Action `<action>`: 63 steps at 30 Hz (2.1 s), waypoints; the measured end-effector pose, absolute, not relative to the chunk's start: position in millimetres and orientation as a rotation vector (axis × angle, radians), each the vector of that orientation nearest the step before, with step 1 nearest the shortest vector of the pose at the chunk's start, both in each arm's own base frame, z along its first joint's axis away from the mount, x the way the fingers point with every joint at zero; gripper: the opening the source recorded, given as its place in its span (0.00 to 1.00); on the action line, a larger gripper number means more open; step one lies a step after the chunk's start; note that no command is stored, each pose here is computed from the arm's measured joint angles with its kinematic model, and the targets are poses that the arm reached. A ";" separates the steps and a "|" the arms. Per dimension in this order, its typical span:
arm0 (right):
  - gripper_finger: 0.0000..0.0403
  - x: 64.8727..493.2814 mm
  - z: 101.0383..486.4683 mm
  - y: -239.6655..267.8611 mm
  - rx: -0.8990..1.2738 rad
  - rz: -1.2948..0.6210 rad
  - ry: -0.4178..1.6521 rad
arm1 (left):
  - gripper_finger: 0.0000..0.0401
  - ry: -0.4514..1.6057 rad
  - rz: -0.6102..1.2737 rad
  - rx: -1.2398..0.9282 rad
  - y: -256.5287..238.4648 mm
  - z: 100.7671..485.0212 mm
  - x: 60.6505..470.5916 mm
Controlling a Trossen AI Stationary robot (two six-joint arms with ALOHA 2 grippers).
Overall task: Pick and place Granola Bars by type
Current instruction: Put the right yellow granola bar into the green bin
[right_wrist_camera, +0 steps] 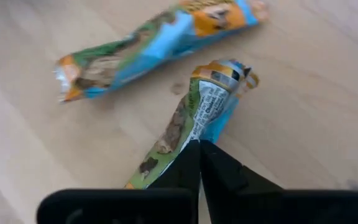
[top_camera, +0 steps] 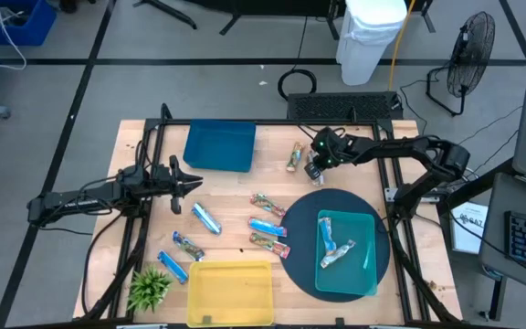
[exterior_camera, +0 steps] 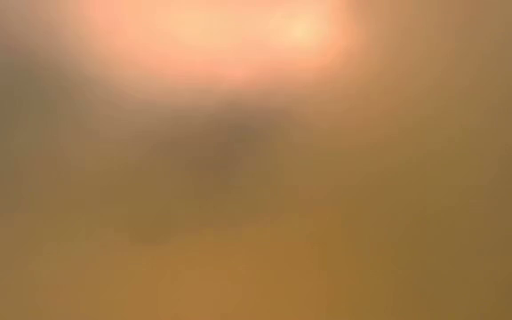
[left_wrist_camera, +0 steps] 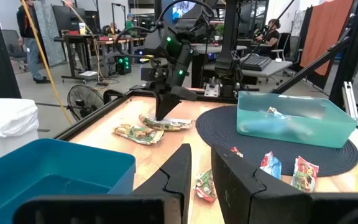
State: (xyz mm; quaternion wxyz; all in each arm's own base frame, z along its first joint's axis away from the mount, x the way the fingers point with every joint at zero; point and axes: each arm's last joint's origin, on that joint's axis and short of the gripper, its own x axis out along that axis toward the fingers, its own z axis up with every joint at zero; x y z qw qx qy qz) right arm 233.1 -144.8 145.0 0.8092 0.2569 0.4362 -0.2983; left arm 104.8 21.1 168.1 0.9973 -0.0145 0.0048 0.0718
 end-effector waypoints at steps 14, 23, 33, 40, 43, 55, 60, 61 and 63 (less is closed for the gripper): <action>0.00 242.8 209.8 -86.7 0.410 -0.298 0.702 | 0.17 0.010 0.143 -0.029 21.1 168.1 104.8; 0.00 221.4 253.9 -14.7 0.326 -0.033 0.614 | 0.17 0.009 0.143 -0.029 21.1 168.1 104.8; 0.00 175.9 262.5 57.0 0.348 0.211 0.777 | 0.17 0.010 0.143 -0.029 21.1 168.1 104.8; 0.00 150.3 247.9 72.9 0.319 -0.058 0.924 | 0.17 0.010 0.142 -0.029 21.1 168.1 104.8; 0.00 143.4 238.8 75.0 0.321 -0.150 0.982 | 0.17 0.009 0.143 -0.029 21.1 168.2 104.8; 0.00 126.1 180.0 68.9 0.388 -0.289 1.124 | 0.17 0.010 0.143 -0.029 21.1 168.1 104.8; 0.00 118.7 160.3 66.0 0.446 -0.320 1.180 | 0.17 0.009 0.143 -0.029 21.1 168.2 104.8; 0.00 117.9 157.9 65.7 0.451 -0.318 1.188 | 0.17 0.010 0.142 -0.029 21.1 168.1 104.8; 0.00 117.4 153.9 65.5 0.457 -0.313 1.185 | 0.17 0.009 0.143 -0.029 21.1 168.2 104.8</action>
